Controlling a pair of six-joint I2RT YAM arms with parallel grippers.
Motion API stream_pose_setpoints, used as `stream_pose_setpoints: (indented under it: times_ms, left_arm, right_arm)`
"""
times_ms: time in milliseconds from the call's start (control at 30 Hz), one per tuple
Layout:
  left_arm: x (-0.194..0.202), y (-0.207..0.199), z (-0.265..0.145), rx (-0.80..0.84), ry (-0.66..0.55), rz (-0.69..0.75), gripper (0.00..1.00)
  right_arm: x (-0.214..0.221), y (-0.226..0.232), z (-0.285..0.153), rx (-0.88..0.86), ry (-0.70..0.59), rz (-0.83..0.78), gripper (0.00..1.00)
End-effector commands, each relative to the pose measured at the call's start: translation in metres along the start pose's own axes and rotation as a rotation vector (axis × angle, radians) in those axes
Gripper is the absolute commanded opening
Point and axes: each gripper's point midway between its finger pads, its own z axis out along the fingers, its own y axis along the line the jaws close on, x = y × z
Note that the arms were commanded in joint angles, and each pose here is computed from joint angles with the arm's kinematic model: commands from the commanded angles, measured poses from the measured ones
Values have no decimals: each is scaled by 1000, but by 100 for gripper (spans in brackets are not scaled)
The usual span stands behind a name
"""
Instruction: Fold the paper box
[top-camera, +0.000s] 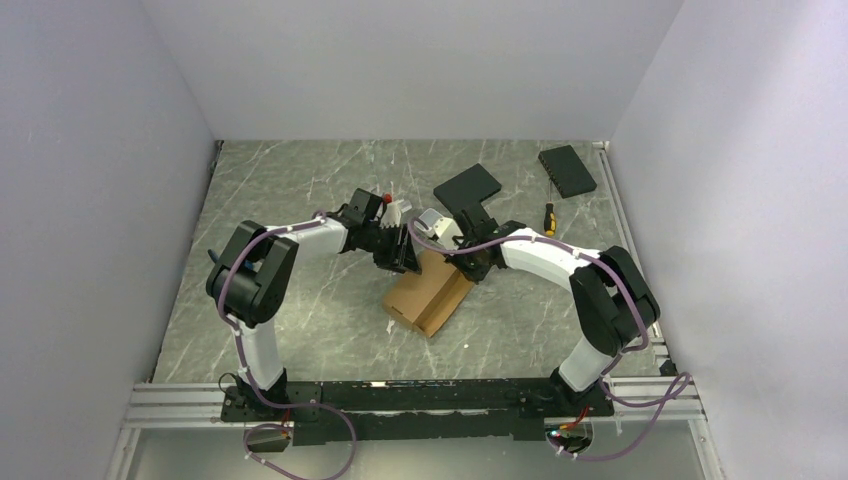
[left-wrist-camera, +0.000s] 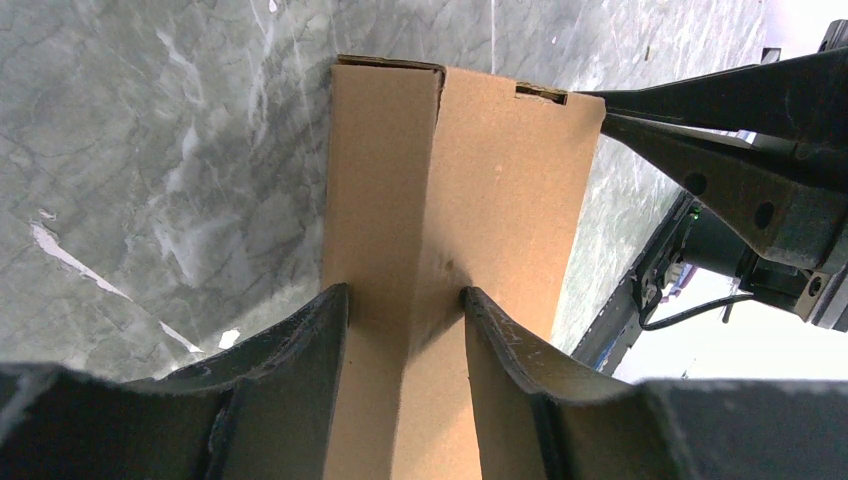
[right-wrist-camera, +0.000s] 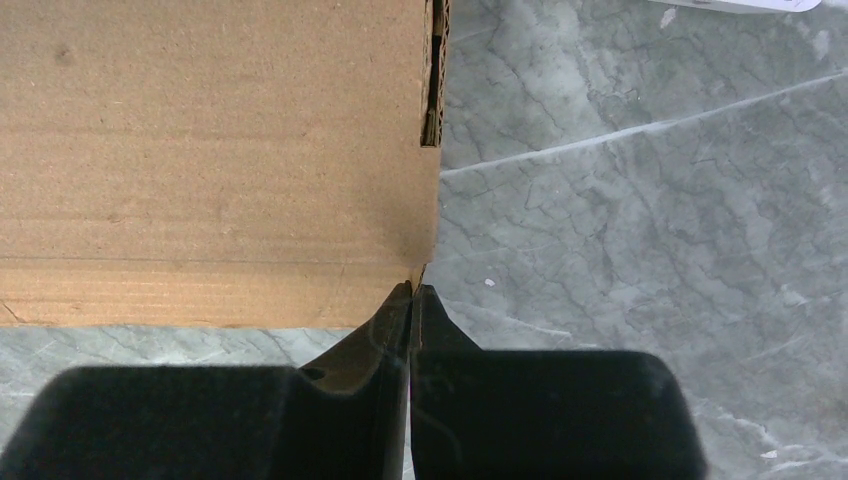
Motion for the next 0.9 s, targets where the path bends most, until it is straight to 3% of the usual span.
stream_pose_setpoints:
  times_ms: [0, 600, 867]
  left_arm:
    - [28, 10, 16, -33, 95, -4, 50]
    - [28, 14, 16, -54, 95, -20, 51]
    - [25, 16, 12, -59, 86, -34, 52]
  right_arm:
    - [-66, -9, -20, 24, -234, -48, 5]
    - [-71, -7, -37, -57, -320, 22, 12]
    - [-70, -5, -75, -132, -410, 35, 28]
